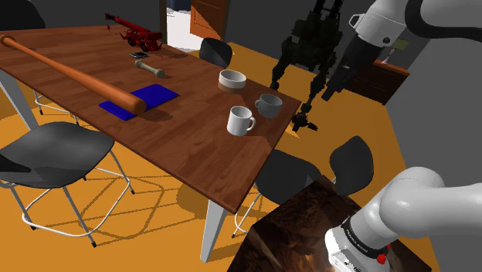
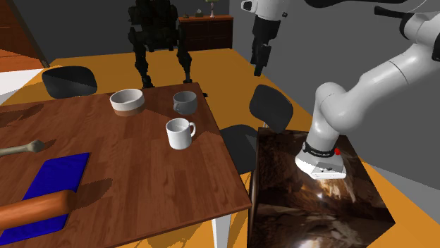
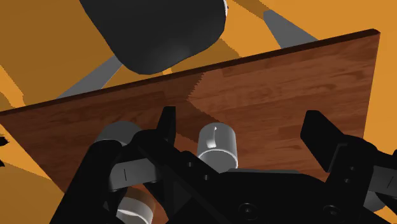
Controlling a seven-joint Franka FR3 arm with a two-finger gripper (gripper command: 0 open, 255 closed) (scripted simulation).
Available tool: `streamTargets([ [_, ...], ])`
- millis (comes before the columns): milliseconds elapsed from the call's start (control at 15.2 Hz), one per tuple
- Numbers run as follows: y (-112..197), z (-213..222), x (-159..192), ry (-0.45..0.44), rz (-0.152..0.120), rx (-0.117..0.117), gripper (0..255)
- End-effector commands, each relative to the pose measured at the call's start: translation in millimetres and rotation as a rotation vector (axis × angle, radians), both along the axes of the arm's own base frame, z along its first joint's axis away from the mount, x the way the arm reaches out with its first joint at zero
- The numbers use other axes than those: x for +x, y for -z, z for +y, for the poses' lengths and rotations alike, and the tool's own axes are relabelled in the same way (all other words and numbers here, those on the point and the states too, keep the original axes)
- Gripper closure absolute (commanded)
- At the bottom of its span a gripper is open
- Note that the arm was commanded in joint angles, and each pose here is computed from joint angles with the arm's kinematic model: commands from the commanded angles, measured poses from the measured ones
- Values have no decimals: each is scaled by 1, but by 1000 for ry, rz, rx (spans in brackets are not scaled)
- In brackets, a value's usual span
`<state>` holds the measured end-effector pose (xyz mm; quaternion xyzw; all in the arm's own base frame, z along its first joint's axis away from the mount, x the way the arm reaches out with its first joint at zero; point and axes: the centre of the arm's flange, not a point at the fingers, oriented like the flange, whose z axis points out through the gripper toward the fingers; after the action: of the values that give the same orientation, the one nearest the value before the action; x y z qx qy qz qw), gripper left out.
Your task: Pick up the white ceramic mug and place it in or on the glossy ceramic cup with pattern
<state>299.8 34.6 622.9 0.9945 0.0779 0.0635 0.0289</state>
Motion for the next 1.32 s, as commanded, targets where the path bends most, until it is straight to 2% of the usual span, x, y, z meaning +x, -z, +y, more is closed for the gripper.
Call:
streamTargets([
  [0, 0, 0, 0, 0, 0, 0, 0],
  [1254, 149, 60, 202, 95, 67, 36, 0],
])
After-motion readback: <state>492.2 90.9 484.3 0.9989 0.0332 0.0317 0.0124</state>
